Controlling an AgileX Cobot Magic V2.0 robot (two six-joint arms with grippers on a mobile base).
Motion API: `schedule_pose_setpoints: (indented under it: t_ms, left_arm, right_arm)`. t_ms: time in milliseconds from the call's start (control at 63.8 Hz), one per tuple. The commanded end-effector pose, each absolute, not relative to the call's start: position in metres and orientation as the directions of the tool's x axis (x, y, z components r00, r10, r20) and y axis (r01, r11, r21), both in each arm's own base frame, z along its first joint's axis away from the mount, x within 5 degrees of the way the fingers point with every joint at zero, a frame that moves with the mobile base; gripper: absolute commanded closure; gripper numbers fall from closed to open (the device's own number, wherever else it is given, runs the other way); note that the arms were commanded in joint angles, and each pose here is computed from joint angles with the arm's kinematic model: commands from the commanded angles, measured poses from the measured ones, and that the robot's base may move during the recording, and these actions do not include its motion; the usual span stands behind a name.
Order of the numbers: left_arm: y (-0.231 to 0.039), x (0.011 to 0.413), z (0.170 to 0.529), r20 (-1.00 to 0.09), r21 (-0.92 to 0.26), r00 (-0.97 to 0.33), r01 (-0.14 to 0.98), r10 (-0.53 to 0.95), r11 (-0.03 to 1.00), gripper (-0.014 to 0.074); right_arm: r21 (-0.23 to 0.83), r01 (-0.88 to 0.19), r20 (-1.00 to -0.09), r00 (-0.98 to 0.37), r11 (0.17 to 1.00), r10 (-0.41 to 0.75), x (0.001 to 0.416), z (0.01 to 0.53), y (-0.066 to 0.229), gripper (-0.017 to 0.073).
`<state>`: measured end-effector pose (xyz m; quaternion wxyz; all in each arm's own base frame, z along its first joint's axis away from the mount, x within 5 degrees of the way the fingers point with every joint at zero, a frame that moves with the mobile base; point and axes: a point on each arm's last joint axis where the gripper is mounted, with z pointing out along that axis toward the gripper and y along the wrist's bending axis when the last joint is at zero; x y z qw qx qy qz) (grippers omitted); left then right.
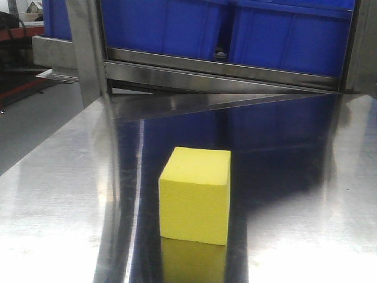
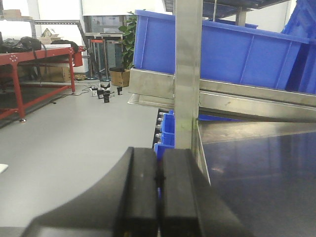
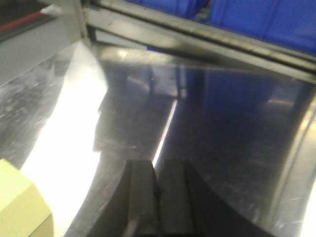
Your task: Place yellow foam block on left shelf second layer
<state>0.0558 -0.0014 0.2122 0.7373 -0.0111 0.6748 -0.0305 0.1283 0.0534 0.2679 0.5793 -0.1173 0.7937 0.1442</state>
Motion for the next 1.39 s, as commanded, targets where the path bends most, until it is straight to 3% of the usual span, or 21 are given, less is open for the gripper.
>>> schedule_pose_setpoints:
  t_ms: [0,157,313,501,768,1096,1378]
  left_arm:
    - [-0.001,0.055,0.212,-0.985,-0.066,0.16,0.036,-0.071,0.997,0.047]
    - [-0.001,0.055,0.212,-0.985,-0.066,0.16,0.036,-0.071,0.997,0.047]
    - [-0.001,0.055,0.212,-0.985,-0.066,0.16,0.036,-0.071,0.997,0.047]
    - [-0.001,0.055,0.212,-0.985,-0.066,0.16,0.036,-0.071,0.997,0.047]
    - [-0.001,0.055,0.212,-0.985,-0.066,0.16,0.036,-0.071,0.997,0.047]
    - [-0.001,0.055,0.212,-0.985,-0.066,0.16,0.036,-0.071,0.997,0.047]
    - [-0.001,0.055,0.212,-0.985,-0.066,0.16,0.036,-0.071,0.997,0.047]
  right_arm:
    - [0.094,-0.415,-0.971,-0.239,0.905,-0.009,0.138,0.287,0.067,0.0407]
    - [0.135,-0.45,-0.923,-0.382,0.883,-0.054,0.15,0.281,0.088,0.0155]
    - [0.234,-0.329,-0.781,-0.624,0.915,-0.024,0.164,0.277,0.102,-0.0091]
    - [0.279,-0.105,-0.565,-0.821,0.954,0.075,0.179,0.283,0.121,-0.0068]
    - [0.25,0.001,-0.399,-0.911,0.968,0.104,0.194,0.295,0.178,-0.0068]
    - [0.253,0.105,-0.317,-0.93,0.962,0.185,0.214,0.303,0.242,-0.0068]
    - [0.207,0.126,-0.284,-0.941,0.97,0.183,0.217,0.292,0.264,-0.0068]
